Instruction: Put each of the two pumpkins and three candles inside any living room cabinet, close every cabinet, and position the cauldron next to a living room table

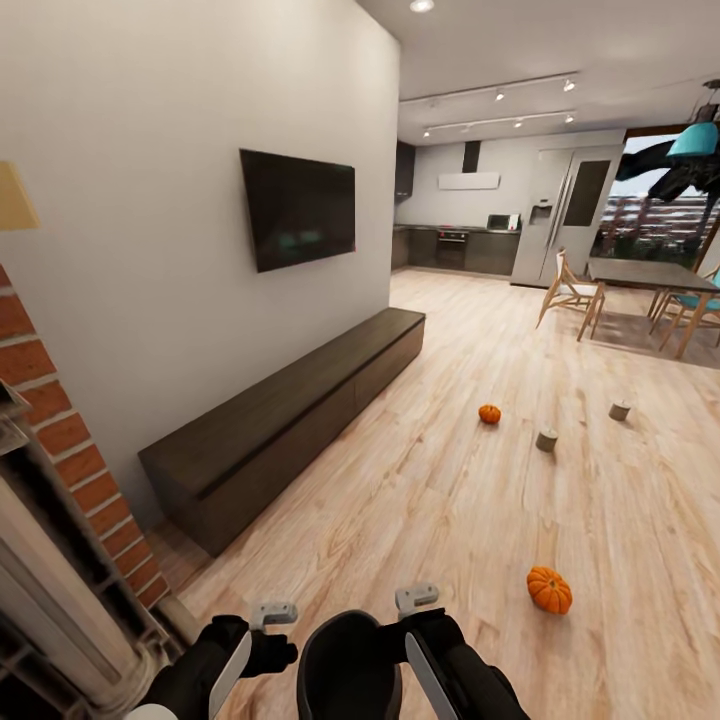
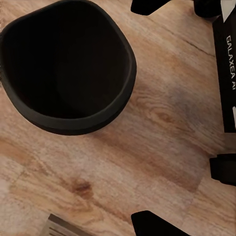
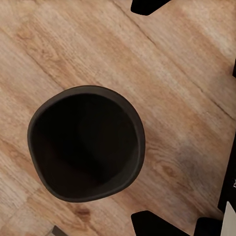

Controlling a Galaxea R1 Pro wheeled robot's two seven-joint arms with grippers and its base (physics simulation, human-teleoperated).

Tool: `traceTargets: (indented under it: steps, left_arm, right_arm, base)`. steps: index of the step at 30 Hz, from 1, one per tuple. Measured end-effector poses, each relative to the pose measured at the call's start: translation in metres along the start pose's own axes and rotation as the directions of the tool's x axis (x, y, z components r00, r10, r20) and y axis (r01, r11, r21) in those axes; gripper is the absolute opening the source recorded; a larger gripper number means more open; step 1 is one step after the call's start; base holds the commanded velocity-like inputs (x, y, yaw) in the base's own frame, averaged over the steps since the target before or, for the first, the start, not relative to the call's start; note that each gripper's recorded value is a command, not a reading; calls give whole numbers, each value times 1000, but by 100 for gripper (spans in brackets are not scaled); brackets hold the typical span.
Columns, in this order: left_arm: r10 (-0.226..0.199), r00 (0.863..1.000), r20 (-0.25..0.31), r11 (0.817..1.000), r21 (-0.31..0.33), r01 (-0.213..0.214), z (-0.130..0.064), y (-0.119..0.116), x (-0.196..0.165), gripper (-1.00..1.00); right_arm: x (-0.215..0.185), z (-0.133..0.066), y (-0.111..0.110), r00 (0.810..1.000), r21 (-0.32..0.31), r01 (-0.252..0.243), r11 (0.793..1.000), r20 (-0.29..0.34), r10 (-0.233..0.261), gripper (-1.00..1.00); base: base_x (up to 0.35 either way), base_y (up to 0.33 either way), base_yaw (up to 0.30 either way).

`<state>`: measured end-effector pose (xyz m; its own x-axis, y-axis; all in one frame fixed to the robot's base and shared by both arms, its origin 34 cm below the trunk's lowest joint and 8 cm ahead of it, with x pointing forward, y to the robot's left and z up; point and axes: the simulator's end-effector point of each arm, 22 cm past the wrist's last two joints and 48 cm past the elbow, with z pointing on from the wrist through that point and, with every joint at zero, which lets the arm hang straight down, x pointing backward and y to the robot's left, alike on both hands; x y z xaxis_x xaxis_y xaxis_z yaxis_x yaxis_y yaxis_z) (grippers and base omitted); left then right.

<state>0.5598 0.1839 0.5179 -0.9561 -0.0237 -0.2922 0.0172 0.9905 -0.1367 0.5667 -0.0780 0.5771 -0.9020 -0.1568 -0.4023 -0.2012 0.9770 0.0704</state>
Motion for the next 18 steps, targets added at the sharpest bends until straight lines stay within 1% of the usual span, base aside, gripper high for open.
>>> traceTargets:
  steps: [18]
  left_arm:
    - [5, 1000, 8, 1000, 1, -5, 31, 4, 12, 100]
  right_arm:
    - [17, 29, -2, 1000, 0, 0, 1000, 1, 0, 100]
  base:
    - [0, 0, 0]
